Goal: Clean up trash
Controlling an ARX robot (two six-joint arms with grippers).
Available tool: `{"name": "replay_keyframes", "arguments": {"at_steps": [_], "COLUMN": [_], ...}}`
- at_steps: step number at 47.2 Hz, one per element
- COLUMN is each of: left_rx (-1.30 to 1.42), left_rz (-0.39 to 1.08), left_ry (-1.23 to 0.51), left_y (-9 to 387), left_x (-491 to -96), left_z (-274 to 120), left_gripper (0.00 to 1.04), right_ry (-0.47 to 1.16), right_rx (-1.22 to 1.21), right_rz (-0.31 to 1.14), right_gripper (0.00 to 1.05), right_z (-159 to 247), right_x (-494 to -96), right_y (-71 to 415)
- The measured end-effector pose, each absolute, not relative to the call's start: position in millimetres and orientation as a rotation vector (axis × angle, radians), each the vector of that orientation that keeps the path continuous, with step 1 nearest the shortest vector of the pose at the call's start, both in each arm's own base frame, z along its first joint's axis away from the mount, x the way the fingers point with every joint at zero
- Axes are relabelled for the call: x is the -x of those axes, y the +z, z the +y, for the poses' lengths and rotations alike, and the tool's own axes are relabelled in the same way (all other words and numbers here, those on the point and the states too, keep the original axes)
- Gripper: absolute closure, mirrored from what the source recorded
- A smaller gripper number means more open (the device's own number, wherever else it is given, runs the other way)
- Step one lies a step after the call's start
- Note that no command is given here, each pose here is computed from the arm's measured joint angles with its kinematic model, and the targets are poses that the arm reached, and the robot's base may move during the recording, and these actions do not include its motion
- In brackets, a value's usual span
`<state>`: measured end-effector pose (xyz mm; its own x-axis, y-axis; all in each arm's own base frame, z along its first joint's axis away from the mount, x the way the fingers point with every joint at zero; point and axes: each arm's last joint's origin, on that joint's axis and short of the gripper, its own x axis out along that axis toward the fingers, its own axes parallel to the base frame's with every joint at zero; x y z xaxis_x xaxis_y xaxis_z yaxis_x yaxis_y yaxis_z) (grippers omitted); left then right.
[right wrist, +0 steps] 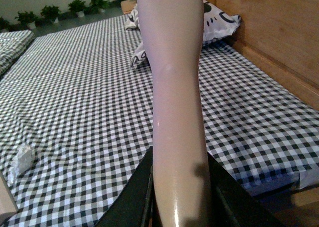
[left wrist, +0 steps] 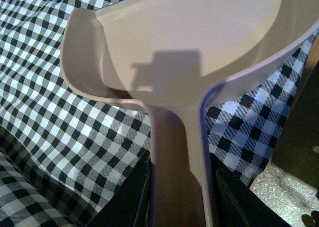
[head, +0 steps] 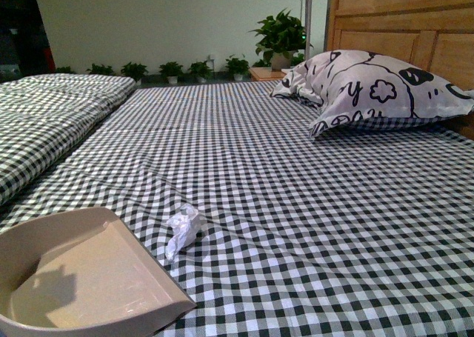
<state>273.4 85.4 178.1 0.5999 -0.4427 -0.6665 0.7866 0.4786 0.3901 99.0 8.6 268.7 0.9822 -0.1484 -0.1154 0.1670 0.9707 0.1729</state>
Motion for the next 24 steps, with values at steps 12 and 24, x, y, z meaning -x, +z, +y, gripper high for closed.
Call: {"name": "replay_keyframes", "arguments": {"at_steps": [12, 24], "left_rx": [-0.776, -0.772], "left_rz": [0.514, 0.537], "left_ry": [-0.796, -0.807], "left_y": [176.3, 175.0], "left_x": [-274.1, -272.1], "left_z": [83.1, 82.7], "left_gripper": [0.76, 0.76], "right_ry": [-0.159, -0.159], "right_rx": [-0.183, -0.183], "right_rz": [0.102, 0.102], "right_gripper": [0.83, 0.83], "right_z": [8.6, 8.6], "right_x": [-99.0, -99.0], "right_y": [268.7, 268.7]}}
